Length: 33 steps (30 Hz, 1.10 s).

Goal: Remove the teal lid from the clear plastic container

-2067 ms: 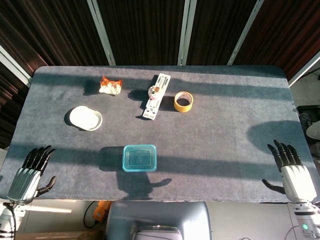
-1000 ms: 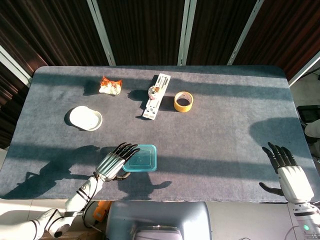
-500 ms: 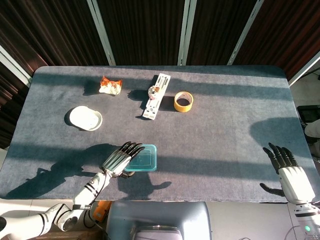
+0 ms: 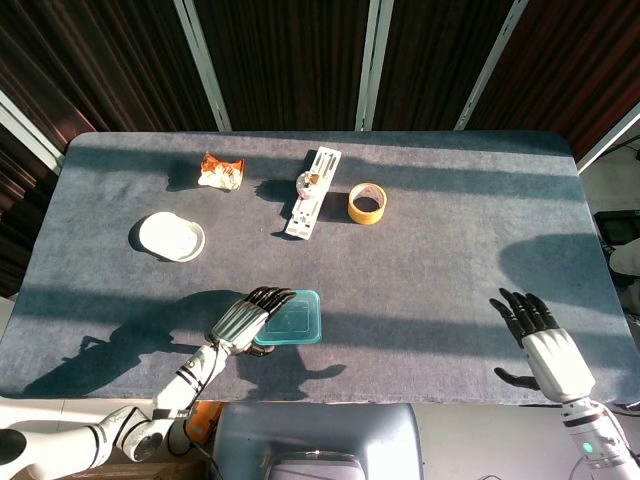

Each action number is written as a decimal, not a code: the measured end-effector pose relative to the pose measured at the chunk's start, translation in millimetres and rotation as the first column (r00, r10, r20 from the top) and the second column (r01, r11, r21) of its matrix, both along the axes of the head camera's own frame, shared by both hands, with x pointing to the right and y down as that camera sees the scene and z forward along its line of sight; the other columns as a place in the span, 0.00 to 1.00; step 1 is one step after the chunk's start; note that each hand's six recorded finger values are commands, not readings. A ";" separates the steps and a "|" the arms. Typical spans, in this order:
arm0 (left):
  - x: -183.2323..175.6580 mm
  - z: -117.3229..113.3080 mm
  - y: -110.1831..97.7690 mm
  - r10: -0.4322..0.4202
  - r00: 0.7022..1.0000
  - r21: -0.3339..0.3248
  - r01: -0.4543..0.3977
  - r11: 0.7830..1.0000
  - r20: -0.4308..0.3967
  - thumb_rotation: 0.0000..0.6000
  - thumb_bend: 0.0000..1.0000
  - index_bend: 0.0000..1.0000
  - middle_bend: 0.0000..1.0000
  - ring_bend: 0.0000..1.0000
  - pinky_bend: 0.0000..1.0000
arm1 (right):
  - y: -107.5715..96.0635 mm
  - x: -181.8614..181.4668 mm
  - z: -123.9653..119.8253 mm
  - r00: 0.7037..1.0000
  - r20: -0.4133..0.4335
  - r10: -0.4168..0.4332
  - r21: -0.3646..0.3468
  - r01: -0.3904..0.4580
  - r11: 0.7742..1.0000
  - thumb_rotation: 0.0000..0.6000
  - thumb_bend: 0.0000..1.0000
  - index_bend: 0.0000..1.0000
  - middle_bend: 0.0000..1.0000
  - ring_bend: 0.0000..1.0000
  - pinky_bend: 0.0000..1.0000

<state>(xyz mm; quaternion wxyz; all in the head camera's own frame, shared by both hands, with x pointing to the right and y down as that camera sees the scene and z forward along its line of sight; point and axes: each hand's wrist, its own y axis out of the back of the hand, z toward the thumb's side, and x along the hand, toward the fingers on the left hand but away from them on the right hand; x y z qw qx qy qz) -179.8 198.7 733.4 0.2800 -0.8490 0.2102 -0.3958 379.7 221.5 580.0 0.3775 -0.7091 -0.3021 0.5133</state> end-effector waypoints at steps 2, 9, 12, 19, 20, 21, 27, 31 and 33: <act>2.9 -0.3 1.1 0.004 1.000 0.005 -0.004 1.000 -0.011 1.00 0.27 0.00 0.29 0.40 0.51 | -5.8 -17.1 10.0 0.998 0.028 -0.064 -0.011 0.064 0.998 1.00 0.23 0.09 0.00 0.00 0.00; 11.1 -2.2 7.5 0.014 0.999 0.002 -0.014 1.000 -0.052 1.00 0.27 0.00 0.30 0.41 0.52 | -22.9 -80.1 47.0 0.955 0.148 -0.256 -0.039 0.264 0.964 1.00 0.36 0.36 0.01 0.00 0.00; 11.2 -4.2 4.2 0.011 0.999 0.040 -0.009 0.999 -0.053 1.00 0.27 0.00 0.30 0.41 0.52 | -24.9 -97.4 54.9 0.933 0.223 -0.282 -0.039 0.297 0.954 1.00 0.45 0.48 0.06 0.00 0.00; 15.5 -8.6 6.8 0.007 0.996 0.064 -0.001 0.998 -0.090 1.00 0.27 0.00 0.30 0.41 0.52 | -30.4 -125.3 80.6 0.883 0.339 -0.325 -0.021 0.352 0.936 1.00 0.46 0.57 0.08 0.00 0.00; 16.4 -7.5 8.8 0.011 0.996 0.054 -0.006 0.999 -0.091 1.00 0.27 0.00 0.30 0.41 0.52 | -30.6 -132.3 85.9 0.872 0.359 -0.332 -0.017 0.362 0.932 1.00 0.46 0.57 0.08 0.00 0.00; 17.4 -6.1 10.8 0.016 0.996 0.043 -0.012 0.999 -0.093 1.00 0.27 0.00 0.30 0.41 0.52 | -30.4 -137.9 89.3 0.864 0.375 -0.336 -0.015 0.369 0.929 1.00 0.46 0.57 0.08 0.00 0.00; 18.3 -2.9 13.8 0.021 0.995 0.024 -0.019 1.000 -0.095 1.00 0.27 0.00 0.30 0.41 0.52 | -30.7 -165.8 99.2 0.833 0.404 -0.378 0.026 0.403 0.915 1.00 0.46 0.56 0.08 0.00 0.00; 18.8 -1.9 16.0 0.028 0.995 0.019 -0.027 0.999 -0.096 1.00 0.27 0.00 0.30 0.41 0.52 | -31.5 -175.2 102.5 0.830 0.384 -0.404 0.055 0.416 0.908 1.00 0.46 0.56 0.08 0.00 0.00; 18.9 -1.0 17.6 0.033 0.995 0.013 -0.032 0.999 -0.096 1.00 0.27 0.00 0.30 0.41 0.52 | -31.8 -180.7 105.6 0.831 0.369 -0.416 0.063 0.425 0.903 1.00 0.46 0.54 0.08 0.00 0.00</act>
